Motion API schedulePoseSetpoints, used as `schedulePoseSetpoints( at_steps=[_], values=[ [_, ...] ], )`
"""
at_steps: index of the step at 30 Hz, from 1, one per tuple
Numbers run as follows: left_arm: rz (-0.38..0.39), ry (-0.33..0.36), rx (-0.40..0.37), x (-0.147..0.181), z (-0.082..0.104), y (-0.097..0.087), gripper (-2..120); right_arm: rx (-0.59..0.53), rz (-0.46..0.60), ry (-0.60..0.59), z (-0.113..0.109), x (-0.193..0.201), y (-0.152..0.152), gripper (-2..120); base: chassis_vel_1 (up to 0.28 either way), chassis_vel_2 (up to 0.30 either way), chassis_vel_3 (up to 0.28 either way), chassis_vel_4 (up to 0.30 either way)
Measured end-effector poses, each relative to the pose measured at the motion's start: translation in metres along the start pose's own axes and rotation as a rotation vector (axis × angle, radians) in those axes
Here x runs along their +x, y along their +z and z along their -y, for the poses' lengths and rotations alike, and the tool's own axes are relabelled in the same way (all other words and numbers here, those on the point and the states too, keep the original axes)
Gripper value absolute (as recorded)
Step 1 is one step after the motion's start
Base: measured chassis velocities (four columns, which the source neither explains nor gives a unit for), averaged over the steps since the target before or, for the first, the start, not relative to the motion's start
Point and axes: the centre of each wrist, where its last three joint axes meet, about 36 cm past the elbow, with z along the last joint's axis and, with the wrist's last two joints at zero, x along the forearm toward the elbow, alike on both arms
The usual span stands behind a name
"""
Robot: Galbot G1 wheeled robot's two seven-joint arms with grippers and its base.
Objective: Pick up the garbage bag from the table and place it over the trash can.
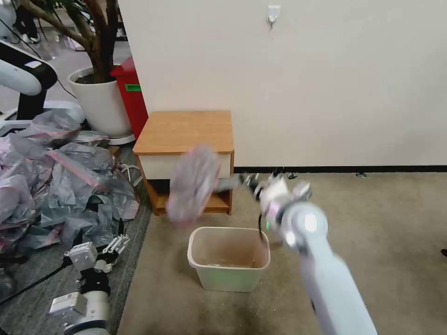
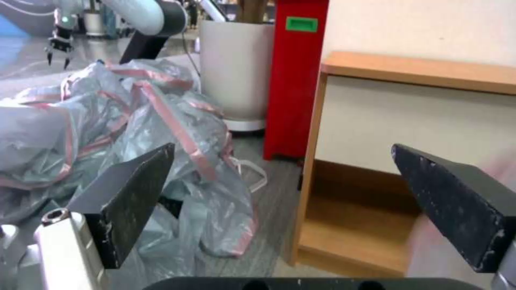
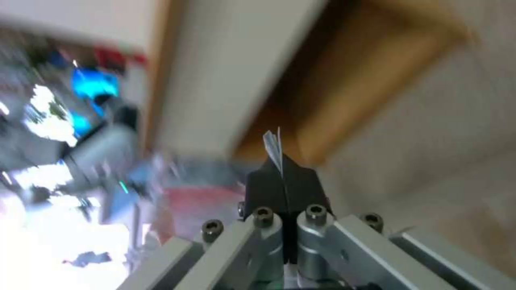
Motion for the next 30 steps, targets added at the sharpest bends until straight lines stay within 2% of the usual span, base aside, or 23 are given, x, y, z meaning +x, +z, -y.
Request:
schedulePoseSetpoints(
  at_steps=[1,3,5,19,30],
  values=[
    [0.000,0.000,0.000,0.000,0.000,0.000,100,0.000,0.000,0.000,0.000,0.000,0.000,0,0.000,0.000,0.000,0.000],
    [0.003,-0.001,0.002,0.000,0.001,-0.001,100,0.025,-0.039,0.045,0.012,0.004,0.034,0,0.000,0.000,0.000,0.000],
    [0.003,-0.001,0.003,0.001,0.001,-0.001,100,0.031,-0.037,0.073,0.021,0.000,0.046,0,0.000,0.000,0.000,0.000],
    [0.008,0.005,-0.003,0.002,0.000,0.000,100,0.078,0.023,0.141,0.045,-0.004,0.034,0,0.000,0.000,0.000,0.000],
    [0.006,0.018,0.004,-0.002,0.003,0.003,100,0.214,0.027,0.187,0.060,0.005,0.045,0,0.000,0.000,0.000,0.000]
  ],
)
